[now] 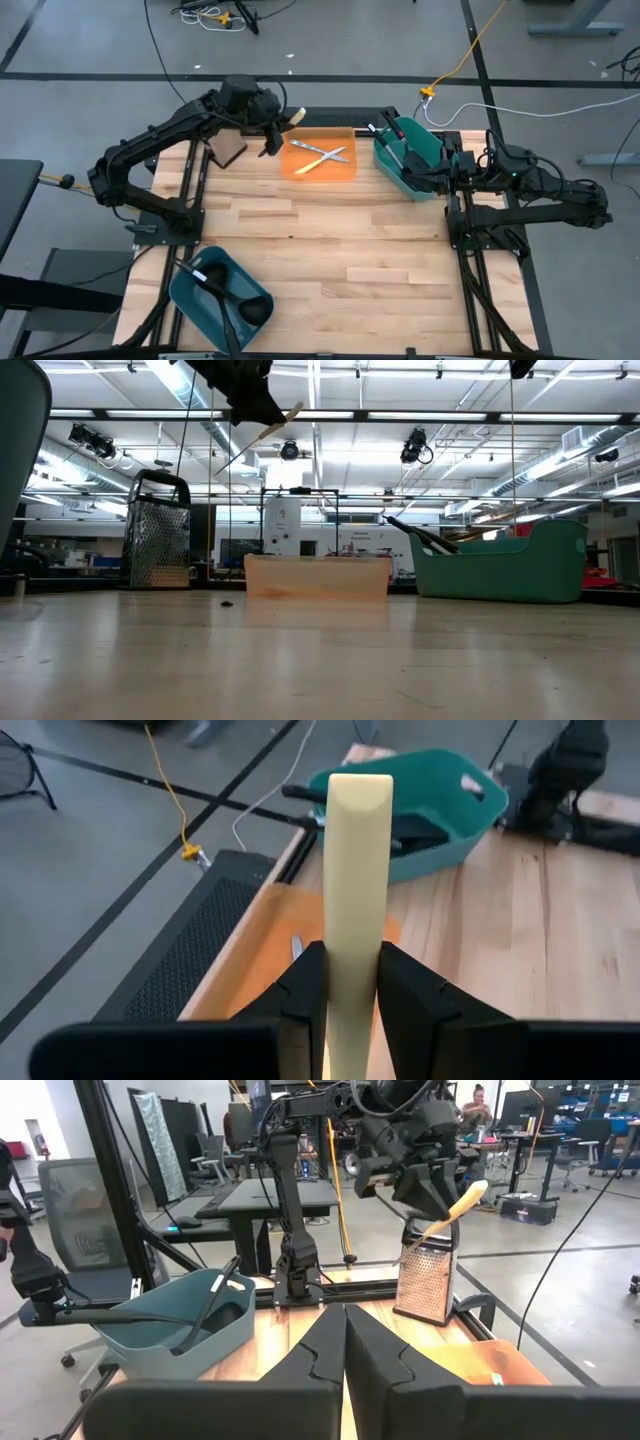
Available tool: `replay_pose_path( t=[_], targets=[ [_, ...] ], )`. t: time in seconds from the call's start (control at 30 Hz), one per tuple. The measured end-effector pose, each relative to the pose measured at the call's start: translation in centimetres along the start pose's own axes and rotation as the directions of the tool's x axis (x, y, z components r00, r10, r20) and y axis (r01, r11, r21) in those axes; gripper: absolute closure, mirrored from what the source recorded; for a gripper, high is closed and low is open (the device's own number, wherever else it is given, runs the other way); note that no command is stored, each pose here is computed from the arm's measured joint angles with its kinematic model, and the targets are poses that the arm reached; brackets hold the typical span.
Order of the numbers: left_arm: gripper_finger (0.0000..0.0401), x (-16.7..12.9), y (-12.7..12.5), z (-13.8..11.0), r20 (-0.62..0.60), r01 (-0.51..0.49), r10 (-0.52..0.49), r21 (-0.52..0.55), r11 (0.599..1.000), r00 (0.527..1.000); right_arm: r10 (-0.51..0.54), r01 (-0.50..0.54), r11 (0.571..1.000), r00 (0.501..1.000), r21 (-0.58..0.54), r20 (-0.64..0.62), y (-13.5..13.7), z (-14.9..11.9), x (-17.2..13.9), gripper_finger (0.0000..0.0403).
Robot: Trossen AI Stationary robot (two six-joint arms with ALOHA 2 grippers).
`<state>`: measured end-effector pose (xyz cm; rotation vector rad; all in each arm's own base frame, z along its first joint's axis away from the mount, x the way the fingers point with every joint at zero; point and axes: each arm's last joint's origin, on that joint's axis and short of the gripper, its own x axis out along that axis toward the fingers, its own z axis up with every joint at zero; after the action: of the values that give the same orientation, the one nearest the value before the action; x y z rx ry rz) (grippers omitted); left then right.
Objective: Pick & Place Kitchen Items
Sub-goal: Put the yellow knife into the orange bin
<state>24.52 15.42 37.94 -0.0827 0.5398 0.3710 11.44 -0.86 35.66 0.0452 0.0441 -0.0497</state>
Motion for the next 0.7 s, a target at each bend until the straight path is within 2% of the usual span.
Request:
replay_pose_path(
  t=[0.37, 0.7],
  targets=[
    [0.0328, -0.1, 0.9, 0.4, 0.054, -0.008, 0.010, -0.034, 0.999, 0.998, 0.000, 0.000, 1.000, 1.000, 0.000, 0.000, 0.0, 0.0, 0.0, 0.0395],
    [0.0328, 4.5, 1.7, -0.5, 0.001, 0.037, -0.037, -0.058, 0.998, 0.999, -0.001, 0.001, 1.000, 1.000, 0.000, -0.010, 0.0, -0.1, 0.0, 0.0395]
  ],
)
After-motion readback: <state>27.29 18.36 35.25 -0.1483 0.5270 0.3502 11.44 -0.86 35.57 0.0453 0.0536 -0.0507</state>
